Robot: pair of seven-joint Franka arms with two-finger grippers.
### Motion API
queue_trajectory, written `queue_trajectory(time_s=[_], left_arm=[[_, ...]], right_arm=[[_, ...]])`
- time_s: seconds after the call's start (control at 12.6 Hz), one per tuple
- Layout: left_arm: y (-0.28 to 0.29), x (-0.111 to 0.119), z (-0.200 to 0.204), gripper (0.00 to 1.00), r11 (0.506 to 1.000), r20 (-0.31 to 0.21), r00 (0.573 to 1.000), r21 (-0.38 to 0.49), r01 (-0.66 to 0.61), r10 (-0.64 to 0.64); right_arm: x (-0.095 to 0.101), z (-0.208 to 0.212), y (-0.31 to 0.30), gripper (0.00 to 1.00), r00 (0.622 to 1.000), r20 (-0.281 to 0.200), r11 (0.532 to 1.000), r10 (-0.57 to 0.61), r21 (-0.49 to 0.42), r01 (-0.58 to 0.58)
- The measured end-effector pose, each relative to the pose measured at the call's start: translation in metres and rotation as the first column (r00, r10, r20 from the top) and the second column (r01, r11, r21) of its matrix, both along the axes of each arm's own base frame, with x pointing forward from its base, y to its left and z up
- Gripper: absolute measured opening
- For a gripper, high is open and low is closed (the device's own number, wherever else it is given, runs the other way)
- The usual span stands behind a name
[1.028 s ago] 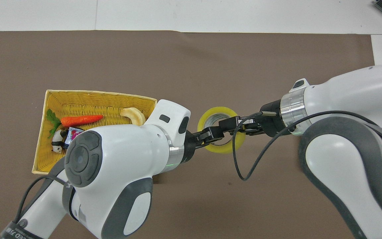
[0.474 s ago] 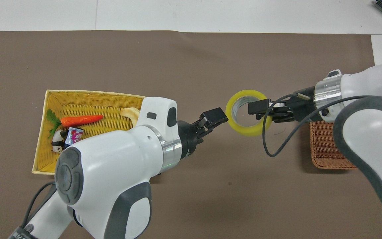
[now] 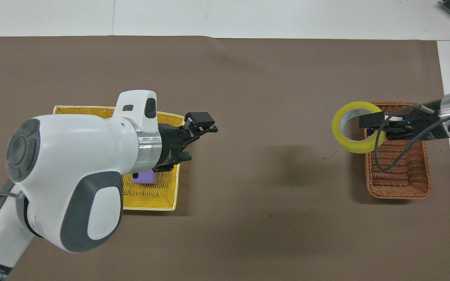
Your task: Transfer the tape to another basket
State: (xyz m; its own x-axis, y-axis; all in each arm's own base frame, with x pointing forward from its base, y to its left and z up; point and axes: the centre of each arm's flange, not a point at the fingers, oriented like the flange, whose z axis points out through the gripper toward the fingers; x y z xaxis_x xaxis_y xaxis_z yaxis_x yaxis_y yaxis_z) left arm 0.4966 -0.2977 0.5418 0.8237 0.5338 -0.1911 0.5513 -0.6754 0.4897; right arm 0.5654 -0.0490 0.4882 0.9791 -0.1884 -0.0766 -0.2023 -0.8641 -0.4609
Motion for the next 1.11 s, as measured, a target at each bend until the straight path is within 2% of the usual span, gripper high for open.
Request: queue_trajectory(time_s=[0.24,0.47,0.71,0.95,1.11], left_arm=[[0.058,0.02,-0.011,1.0,0.987,-0.003,0.992,0.108,0.122,-0.122],[0.135,0.039,-0.016,1.0,0.942,0.008,0.959,0.187,0.278,-0.284],[0.194,0.047,-0.009,1.0,0.844,0.001,0.889,0.318,0.433,-0.457],[0.227,0.047,0.016,1.0,0.72,-0.036,0.795,0.402,0.566,-0.605],[0.244,0.044,0.039,1.0,0.665,-0.085,0.763,0.436,0.607,-0.641]], right_arm=[[-0.008,-0.05,-0.084,0.0,1.0,-0.001,1.0,0.024,0.015,-0.024],[-0.008,-0.101,-0.119,0.0,0.998,-0.006,0.998,0.06,0.036,-0.06],[-0.011,-0.149,-0.154,0.01,0.995,0.029,0.992,0.091,0.083,-0.093],[-0.013,-0.161,-0.162,0.03,0.994,0.041,0.99,0.099,0.099,-0.102],[-0.013,-0.164,-0.163,0.04,0.993,0.045,0.989,0.106,0.097,-0.11]])
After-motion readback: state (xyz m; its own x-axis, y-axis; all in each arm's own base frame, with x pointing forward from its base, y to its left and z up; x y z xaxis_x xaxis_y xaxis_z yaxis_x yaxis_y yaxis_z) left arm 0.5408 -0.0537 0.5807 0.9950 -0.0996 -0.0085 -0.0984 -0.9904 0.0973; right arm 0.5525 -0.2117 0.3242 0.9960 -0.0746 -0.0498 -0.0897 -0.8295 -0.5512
